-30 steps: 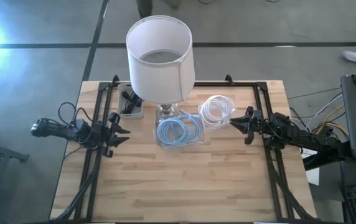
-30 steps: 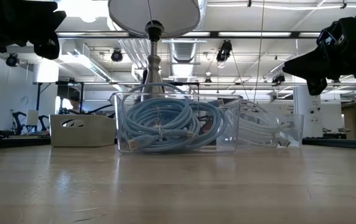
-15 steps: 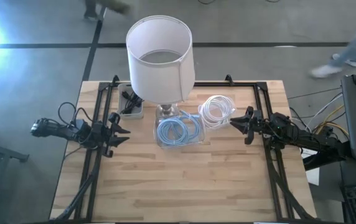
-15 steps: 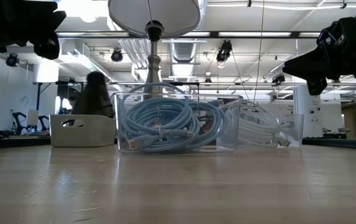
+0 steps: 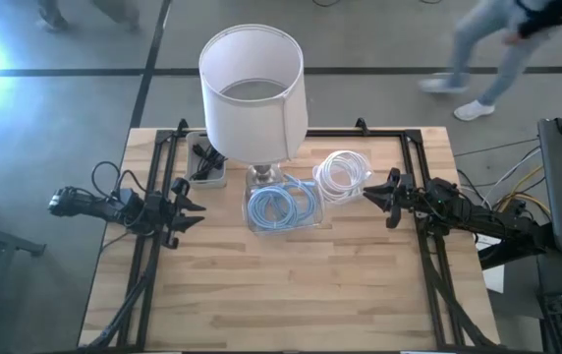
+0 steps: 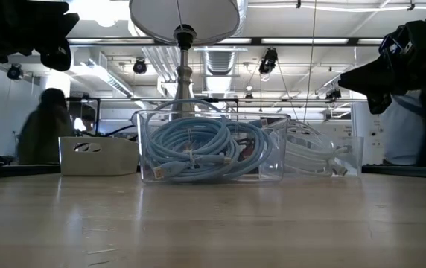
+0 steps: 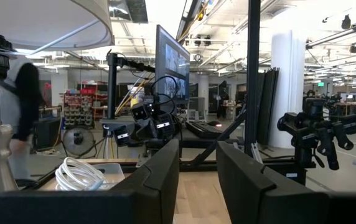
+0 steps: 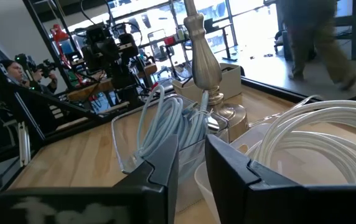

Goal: Pick & Place USB Port
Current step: Return to Home Position

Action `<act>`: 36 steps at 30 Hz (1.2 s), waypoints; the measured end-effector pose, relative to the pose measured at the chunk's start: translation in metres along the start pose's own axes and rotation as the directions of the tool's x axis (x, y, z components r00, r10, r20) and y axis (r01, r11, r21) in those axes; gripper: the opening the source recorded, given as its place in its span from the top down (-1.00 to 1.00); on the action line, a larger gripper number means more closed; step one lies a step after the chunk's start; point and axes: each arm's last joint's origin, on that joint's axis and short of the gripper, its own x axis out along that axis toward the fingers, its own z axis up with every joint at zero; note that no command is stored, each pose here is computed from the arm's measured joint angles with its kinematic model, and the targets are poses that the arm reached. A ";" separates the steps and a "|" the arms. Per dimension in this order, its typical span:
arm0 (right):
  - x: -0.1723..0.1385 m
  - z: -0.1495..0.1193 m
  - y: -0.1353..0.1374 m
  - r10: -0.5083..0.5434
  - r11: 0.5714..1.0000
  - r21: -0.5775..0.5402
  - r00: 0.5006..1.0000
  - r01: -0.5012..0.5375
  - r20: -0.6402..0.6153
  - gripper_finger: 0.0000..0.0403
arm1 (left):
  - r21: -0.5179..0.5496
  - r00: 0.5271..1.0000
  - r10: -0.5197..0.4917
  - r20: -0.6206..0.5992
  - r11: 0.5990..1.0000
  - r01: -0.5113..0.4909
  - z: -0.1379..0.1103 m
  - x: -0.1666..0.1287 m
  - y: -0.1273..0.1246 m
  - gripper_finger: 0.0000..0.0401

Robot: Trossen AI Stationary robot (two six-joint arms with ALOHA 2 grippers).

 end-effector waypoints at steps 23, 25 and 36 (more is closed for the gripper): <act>0.000 0.000 0.000 0.000 1.000 0.000 1.000 0.000 0.000 0.56 | 0.000 1.000 -0.001 0.000 1.000 0.001 0.000 0.000 0.000 0.45; 0.000 0.000 0.000 0.000 1.000 0.000 1.000 0.000 0.000 0.57 | -0.001 1.000 -0.001 0.000 1.000 0.001 0.000 0.000 0.000 0.45; 0.000 0.000 0.000 0.000 1.000 0.000 1.000 0.000 0.000 0.66 | 0.000 1.000 -0.001 0.000 1.000 0.001 0.000 0.000 0.000 0.45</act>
